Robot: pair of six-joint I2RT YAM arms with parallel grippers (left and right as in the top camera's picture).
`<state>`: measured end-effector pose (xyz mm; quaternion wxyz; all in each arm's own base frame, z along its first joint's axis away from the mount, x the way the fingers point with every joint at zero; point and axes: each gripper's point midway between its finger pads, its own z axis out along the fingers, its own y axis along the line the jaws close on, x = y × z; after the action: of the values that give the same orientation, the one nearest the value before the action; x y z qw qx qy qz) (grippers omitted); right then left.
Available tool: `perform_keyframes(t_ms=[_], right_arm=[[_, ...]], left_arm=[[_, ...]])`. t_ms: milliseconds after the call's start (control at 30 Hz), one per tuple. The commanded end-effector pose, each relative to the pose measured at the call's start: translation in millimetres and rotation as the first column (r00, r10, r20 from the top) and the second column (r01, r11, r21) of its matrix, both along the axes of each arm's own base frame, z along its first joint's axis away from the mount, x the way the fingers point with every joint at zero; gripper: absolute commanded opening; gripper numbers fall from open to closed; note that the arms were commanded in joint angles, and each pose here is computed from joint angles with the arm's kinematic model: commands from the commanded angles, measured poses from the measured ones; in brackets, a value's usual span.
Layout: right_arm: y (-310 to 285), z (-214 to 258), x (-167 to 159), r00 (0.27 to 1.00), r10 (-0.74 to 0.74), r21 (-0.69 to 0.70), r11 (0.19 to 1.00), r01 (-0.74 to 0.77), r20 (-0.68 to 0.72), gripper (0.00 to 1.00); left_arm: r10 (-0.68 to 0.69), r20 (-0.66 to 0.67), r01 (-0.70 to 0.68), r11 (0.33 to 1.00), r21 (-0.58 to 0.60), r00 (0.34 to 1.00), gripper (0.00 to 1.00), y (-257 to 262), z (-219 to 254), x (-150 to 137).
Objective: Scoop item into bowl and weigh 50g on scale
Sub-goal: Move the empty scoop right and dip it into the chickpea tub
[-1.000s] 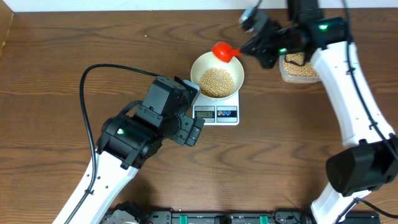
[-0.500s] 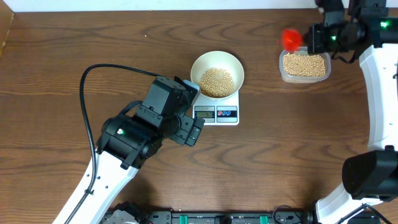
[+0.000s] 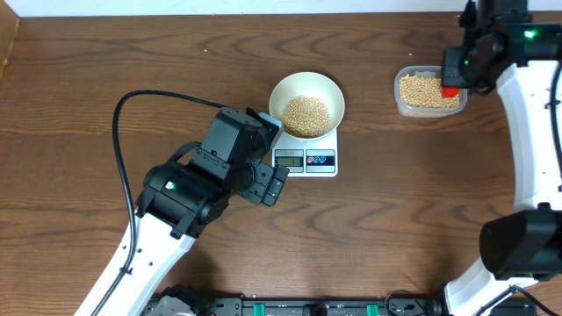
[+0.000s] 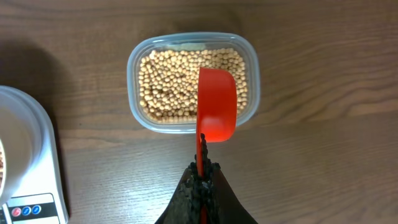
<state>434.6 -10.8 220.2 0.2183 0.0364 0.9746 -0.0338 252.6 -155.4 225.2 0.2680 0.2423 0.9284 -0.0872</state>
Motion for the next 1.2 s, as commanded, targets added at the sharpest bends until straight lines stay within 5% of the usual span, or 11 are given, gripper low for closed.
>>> perform_keyframes(t_ms=[0,600,1167], right_arm=[[4.1,-17.7,3.4,0.999,0.003,-0.047,0.999,-0.005,-0.040,0.01],[10.0,-85.7,28.4,0.990,0.016,-0.082,0.996,-0.028,-0.137,0.01],[33.2,-86.0,41.5,0.993,0.085,0.080,0.994,-0.079,-0.085,0.01]], left_arm=[[-0.001,0.017,0.001,1.000,-0.006,1.000,0.92,-0.4,7.7,3.8],[0.000,0.016,0.000,1.000,-0.006,1.000,0.92,-0.4,7.6,3.8],[-0.001,0.016,0.001,1.000,-0.006,1.000,0.92,-0.4,7.4,3.8]])
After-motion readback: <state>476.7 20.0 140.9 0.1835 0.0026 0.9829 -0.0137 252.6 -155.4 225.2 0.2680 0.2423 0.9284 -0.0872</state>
